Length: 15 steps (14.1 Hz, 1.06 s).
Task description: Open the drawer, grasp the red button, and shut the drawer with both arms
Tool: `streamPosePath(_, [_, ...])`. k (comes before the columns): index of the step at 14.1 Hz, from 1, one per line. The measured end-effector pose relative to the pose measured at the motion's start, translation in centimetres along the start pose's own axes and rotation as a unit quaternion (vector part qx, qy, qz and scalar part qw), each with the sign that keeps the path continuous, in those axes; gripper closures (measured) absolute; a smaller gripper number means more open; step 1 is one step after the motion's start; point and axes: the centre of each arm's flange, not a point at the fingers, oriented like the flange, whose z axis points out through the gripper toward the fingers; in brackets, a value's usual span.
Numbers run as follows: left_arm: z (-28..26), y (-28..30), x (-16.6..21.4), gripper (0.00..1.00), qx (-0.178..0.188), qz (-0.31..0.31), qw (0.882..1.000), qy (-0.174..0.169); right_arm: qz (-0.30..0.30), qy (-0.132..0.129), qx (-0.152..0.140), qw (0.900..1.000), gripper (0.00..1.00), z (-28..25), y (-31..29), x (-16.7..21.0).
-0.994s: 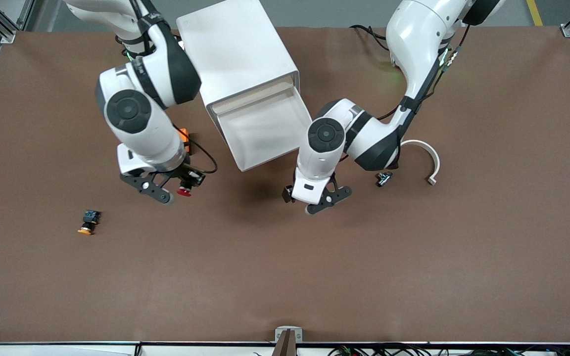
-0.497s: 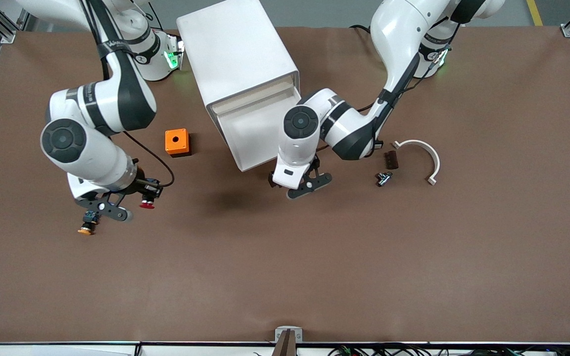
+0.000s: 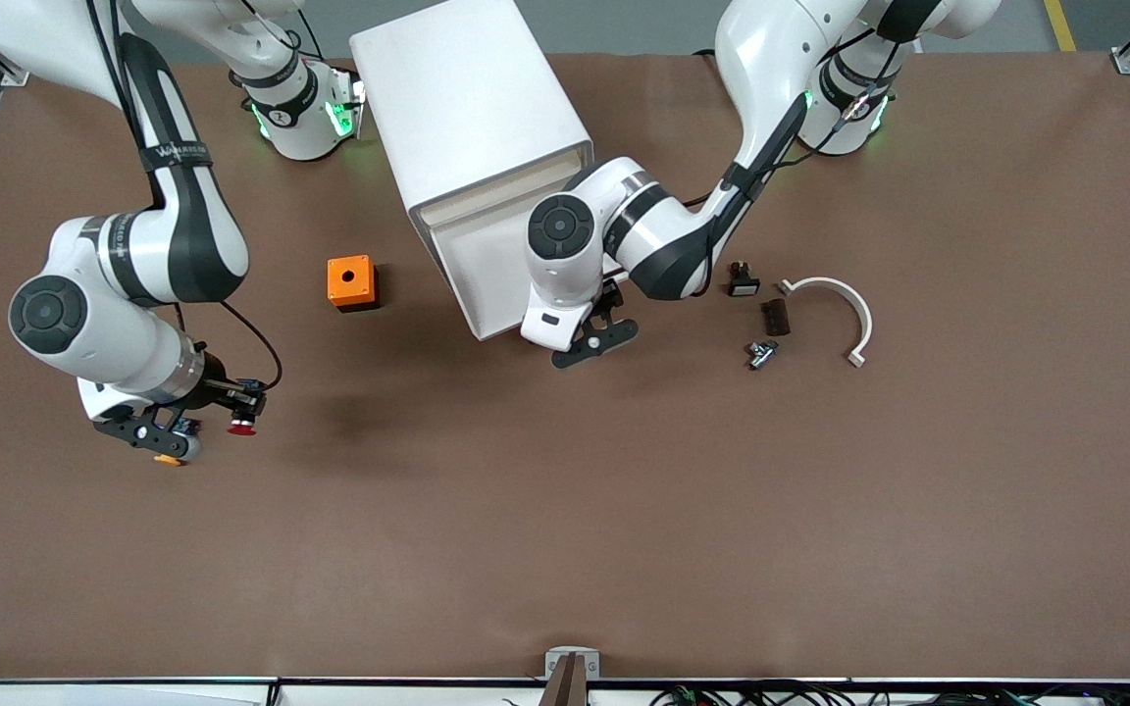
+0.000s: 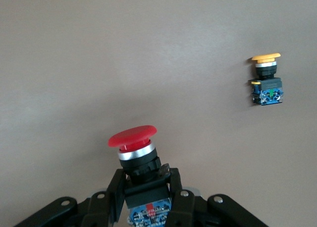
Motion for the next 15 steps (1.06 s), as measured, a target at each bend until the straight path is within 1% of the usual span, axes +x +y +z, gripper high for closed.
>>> streamPosePath(3, [-0.4,0.2,-1.2,0.00,0.004,-0.001,1.000,-0.019,-0.002,-0.001,-0.002,1.000,0.60,2.5,1.3,0.9])
streamPosePath(6, [-0.5,0.9,-3.2,0.00,0.000,0.007,0.999,-0.031,-0.011,0.008,0.000,1.000,0.60,5.5,2.1,1.4])
streamPosePath(9, [-0.7,1.2,-5.6,0.00,0.005,0.013,0.998,-0.054,-0.020,0.013,-0.001,1.000,0.60,8.6,3.5,1.8])
streamPosePath(15, [-1.0,2.0,-9.6,0.00,0.002,0.028,0.995,-0.091,-0.015,0.024,-0.001,1.000,0.60,12.0,5.7,2.9])
